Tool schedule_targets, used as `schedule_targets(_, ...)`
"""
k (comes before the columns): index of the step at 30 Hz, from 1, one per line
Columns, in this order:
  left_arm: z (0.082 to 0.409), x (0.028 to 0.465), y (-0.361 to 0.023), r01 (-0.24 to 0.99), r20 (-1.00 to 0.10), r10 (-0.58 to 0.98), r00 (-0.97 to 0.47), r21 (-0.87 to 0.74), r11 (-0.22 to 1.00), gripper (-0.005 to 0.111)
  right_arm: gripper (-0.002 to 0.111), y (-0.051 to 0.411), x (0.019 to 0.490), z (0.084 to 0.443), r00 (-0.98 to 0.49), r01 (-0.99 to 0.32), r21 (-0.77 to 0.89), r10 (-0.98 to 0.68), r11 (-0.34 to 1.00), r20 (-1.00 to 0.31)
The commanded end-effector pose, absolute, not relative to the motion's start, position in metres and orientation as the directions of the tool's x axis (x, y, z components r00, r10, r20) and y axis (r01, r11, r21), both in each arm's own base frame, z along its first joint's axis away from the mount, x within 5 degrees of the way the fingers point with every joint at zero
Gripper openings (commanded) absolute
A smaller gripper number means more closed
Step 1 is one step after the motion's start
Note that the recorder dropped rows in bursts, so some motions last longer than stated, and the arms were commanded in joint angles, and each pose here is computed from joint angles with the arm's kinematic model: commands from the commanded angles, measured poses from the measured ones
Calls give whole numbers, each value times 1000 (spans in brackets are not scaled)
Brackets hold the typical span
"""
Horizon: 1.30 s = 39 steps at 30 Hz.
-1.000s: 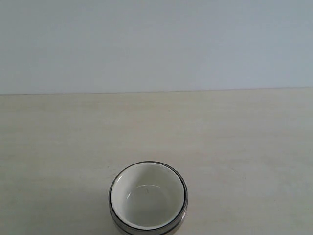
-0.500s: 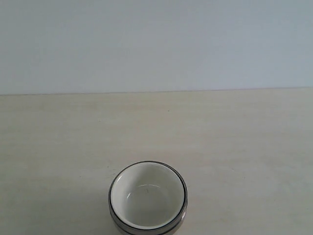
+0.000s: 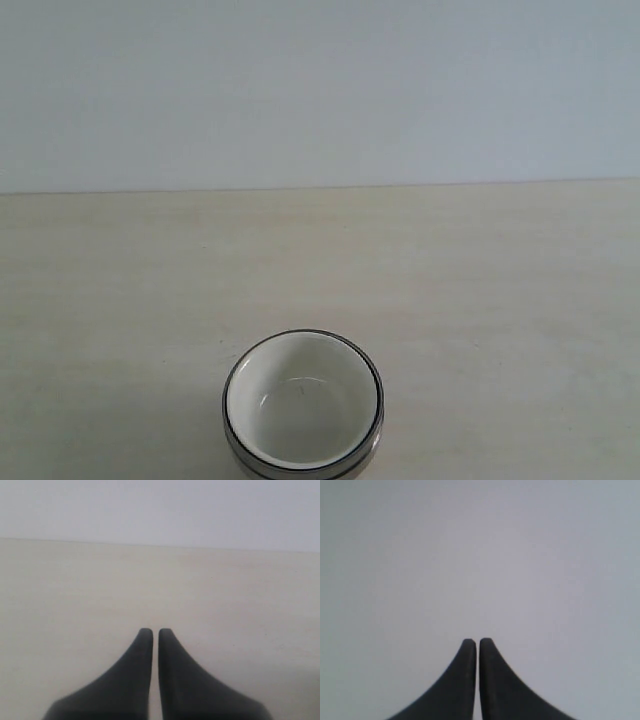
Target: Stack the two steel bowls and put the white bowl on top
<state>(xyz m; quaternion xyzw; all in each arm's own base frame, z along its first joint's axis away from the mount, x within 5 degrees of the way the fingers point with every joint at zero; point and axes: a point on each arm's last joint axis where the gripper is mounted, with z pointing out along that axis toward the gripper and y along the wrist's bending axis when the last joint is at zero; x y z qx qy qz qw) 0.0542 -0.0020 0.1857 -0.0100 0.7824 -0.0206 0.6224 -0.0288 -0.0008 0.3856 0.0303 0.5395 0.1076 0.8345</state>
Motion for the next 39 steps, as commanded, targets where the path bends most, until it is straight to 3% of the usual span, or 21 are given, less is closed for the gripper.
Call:
schedule_targets(1, 185, 54, -2, 14, -975, -45, -218, -49, 999, 4, 0, 0, -24, 379, 401, -131, 135, 177, 982, -899)
schedule_targets(8, 185, 54, -2, 14, -975, -45, -218, -49, 999, 4, 0, 1, 4, 345, 335, -149, 158, 200, 976, -921)
schedule_targets(12, 185, 54, -2, 14, -975, -45, -218, -49, 999, 4, 0, 2, 20, 320, 288, -175, 269, 310, 947, -906)
schedule_targets(19, 185, 54, -2, 14, -975, -45, -218, -49, 999, 4, 0, 3, 38, 282, 234, -172, 329, 363, 929, -902)
schedule_targets(28, 185, 54, -2, 14, -975, -45, -218, -49, 999, 4, 0, 4, 52, 235, 145, -130, 304, 321, 944, -936)
schedule_targets(39, 185, 54, -2, 14, -975, -45, -218, -49, 999, 4, 0, 4, 56, 215, 87, -99, 203, 212, 974, -973)
